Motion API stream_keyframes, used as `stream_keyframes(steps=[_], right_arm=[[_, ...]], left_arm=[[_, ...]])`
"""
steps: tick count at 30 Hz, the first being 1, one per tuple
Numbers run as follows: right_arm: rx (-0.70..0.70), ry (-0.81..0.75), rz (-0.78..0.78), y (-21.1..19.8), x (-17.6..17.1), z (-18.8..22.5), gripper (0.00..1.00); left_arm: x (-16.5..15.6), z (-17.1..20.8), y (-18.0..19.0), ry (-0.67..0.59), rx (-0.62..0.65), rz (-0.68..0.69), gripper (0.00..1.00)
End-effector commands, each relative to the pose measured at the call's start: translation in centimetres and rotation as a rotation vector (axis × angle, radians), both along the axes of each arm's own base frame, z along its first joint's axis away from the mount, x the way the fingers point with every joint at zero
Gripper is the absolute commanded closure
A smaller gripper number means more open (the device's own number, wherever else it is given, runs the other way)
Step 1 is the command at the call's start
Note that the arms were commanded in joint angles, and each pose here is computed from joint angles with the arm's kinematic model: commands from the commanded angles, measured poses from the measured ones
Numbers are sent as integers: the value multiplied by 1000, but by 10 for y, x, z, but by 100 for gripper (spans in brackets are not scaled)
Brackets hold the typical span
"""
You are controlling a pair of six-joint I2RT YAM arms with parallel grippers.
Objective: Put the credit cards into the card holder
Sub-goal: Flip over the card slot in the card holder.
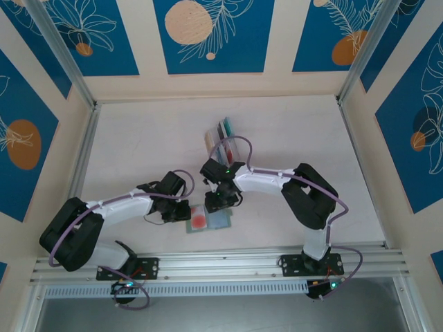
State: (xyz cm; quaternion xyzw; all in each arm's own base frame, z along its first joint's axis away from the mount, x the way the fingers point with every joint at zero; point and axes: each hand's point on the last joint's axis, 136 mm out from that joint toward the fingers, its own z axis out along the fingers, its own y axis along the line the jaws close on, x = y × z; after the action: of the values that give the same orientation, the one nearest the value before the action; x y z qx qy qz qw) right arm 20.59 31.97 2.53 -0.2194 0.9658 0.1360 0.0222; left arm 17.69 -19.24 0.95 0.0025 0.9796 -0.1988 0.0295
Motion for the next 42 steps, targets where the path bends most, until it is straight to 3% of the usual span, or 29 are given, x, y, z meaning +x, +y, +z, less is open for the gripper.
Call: stream_keyframes(steps=[1,4,11,12,22,27,34,38,42], right_arm=[[-143,-39,-5,-17,0,-22,59],[-175,-33,-14,-20,-6,-31,63],[-128,-20,-39,-16,-12,-29,99],[-103,-28,-48,-15,-9,-22,100],[247,32,-91,15,1,38,100],[332,85,-80,33,-2,50,100],[373,208,-88,58,-11,32,100],[479,300,-89,72,-13,39,90],[551,336,-90,76,-11,52,74]], left_arm=[[-21,-30,-1,62,19,-55,87],[-22,-32,-2,65,20,-59,87],[-23,-35,-2,67,18,-59,87],[-23,-35,-2,65,19,-62,87],[-30,-43,-8,74,8,-61,87],[-30,-41,-18,68,-14,-56,87],[-28,-37,-29,70,-69,-27,87],[-28,-36,-28,77,-78,-15,86],[-31,-33,-33,105,-171,13,83]])
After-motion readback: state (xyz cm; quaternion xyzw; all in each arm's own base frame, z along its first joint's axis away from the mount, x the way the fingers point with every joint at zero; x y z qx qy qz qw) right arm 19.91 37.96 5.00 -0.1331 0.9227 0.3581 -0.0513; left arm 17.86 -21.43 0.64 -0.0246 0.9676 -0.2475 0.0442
